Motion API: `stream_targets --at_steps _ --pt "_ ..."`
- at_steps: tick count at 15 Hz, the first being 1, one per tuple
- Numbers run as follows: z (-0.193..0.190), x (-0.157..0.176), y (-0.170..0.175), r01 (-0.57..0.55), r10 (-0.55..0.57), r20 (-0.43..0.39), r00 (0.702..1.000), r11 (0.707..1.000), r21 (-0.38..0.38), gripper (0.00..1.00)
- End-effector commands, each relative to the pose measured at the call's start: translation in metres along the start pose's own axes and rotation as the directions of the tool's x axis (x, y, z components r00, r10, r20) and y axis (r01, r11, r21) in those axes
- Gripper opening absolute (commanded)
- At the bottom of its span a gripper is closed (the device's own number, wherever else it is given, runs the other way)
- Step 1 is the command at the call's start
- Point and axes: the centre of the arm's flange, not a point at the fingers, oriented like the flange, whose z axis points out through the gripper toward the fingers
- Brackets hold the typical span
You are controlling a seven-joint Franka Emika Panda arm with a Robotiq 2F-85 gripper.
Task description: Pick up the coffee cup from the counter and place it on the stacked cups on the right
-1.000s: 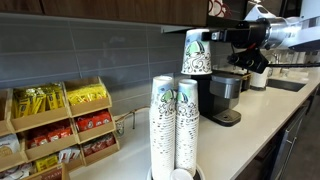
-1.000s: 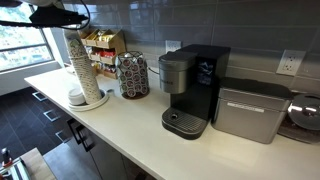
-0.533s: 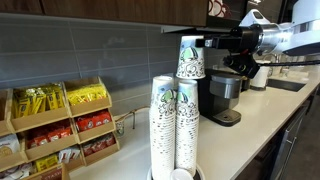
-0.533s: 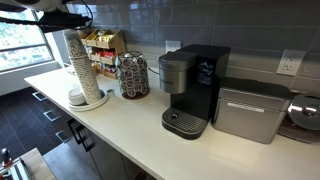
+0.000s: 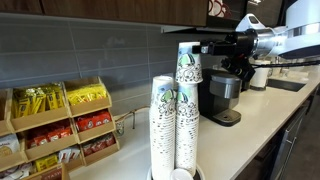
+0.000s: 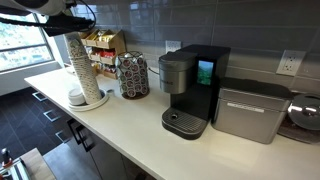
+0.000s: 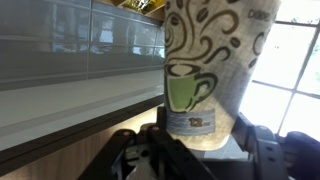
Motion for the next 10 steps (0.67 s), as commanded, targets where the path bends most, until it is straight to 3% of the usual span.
stream_targets --at_steps 1,8,9,10 --pt "0.0027 -0.0119 -0.0008 0.012 -0.011 -0.006 1.000 1.000 0.011 0.38" --pt "0.0067 -0.0193 -0.0011 -0.012 0.011 0.014 1.000 1.000 0.017 0.38" --pt "0.0068 -0.0197 -0.0010 -0.014 0.014 0.017 1.000 1.000 0.016 0.58" --pt "0.0068 -0.0192 -0.0010 -0.016 0.015 0.018 1.000 1.000 0.012 0.88"
